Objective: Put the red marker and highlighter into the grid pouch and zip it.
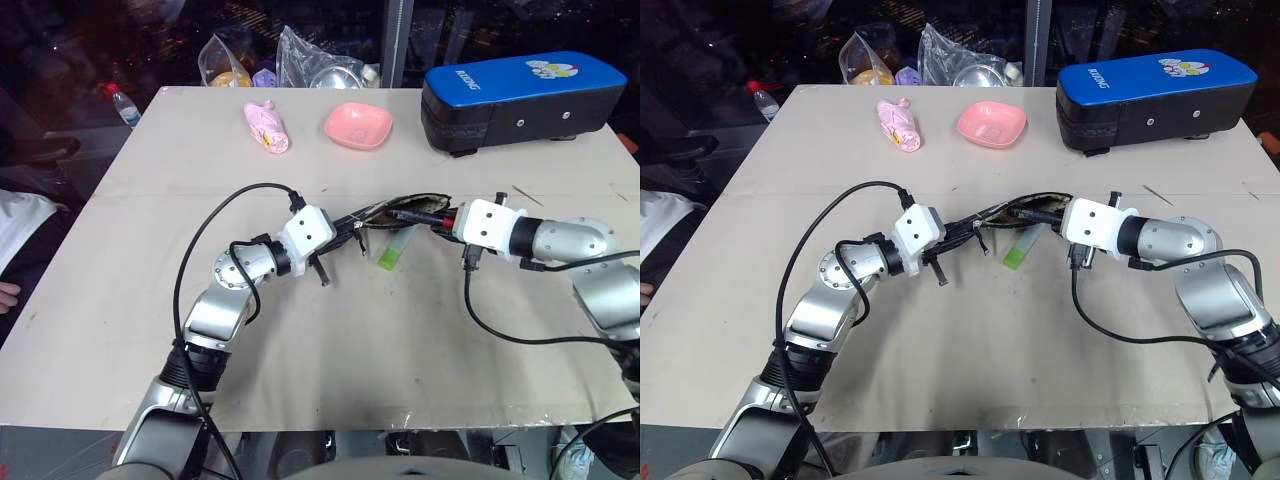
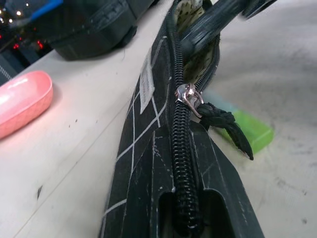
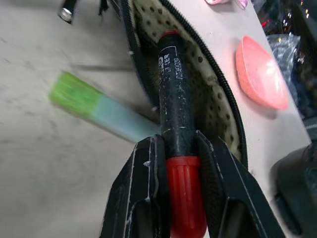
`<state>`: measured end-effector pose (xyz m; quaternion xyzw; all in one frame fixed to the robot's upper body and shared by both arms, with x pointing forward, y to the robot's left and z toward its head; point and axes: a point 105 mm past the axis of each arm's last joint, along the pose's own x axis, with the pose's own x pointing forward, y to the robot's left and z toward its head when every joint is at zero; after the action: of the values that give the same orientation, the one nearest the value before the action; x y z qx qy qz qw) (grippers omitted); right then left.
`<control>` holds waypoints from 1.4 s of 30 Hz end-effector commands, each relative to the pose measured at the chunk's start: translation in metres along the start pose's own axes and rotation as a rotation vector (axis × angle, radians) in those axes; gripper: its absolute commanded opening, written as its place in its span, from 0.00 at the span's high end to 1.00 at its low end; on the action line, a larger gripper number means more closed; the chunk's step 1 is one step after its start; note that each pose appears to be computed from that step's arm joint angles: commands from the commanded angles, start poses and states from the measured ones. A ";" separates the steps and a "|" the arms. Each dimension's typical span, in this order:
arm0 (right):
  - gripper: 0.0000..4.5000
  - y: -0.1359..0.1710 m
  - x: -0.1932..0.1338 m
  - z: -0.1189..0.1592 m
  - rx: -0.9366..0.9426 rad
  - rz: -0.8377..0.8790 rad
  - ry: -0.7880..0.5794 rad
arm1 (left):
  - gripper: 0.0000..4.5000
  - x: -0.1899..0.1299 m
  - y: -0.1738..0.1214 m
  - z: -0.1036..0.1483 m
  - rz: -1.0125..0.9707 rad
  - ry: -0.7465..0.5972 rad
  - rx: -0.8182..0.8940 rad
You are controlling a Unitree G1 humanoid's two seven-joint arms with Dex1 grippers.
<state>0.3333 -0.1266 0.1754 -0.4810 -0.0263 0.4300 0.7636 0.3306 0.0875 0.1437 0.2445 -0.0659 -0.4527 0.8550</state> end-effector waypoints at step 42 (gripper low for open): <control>0.01 0.038 0.063 0.003 1.044 -0.492 0.091 | 1.00 -0.018 0.047 0.010 0.216 -0.019 -0.082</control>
<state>0.3429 -0.0699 0.1123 -0.0313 0.1342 0.1971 0.9707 0.3501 0.1166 0.1614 0.1914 -0.0547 -0.3749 0.9054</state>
